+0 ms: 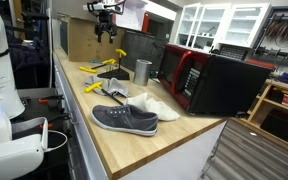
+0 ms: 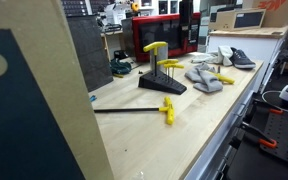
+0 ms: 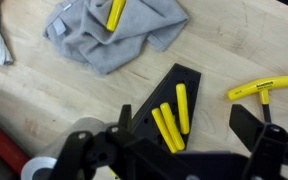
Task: Move two yellow objects to the counter
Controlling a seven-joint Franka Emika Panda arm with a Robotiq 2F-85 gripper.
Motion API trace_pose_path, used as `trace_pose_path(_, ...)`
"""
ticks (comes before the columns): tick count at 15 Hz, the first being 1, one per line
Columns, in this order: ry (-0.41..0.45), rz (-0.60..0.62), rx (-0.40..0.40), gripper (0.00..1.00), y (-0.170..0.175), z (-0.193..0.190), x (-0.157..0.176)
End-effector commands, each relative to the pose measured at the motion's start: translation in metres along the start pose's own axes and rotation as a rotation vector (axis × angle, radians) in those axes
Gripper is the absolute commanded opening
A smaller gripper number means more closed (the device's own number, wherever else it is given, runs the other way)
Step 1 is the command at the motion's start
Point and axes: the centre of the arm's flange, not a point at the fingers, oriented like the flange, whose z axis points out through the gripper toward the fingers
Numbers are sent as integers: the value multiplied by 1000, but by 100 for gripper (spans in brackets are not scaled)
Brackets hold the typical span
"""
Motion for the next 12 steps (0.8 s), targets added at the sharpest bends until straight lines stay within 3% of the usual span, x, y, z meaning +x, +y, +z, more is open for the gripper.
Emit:
trace_pose_path(1, -38, -169, 3, 100, 23, -13, 46)
trace_pose_path(5, -103, -349, 58, 100, 44, -10, 85)
trace_pose_path(6, -107, -331, 69, 100, 48, -7, 94)
trace_pose_path(7, -70, -299, 52, 100, 34, -1, 61)
trace_pose_path(12, -79, -302, 59, 100, 36, 5, 68)
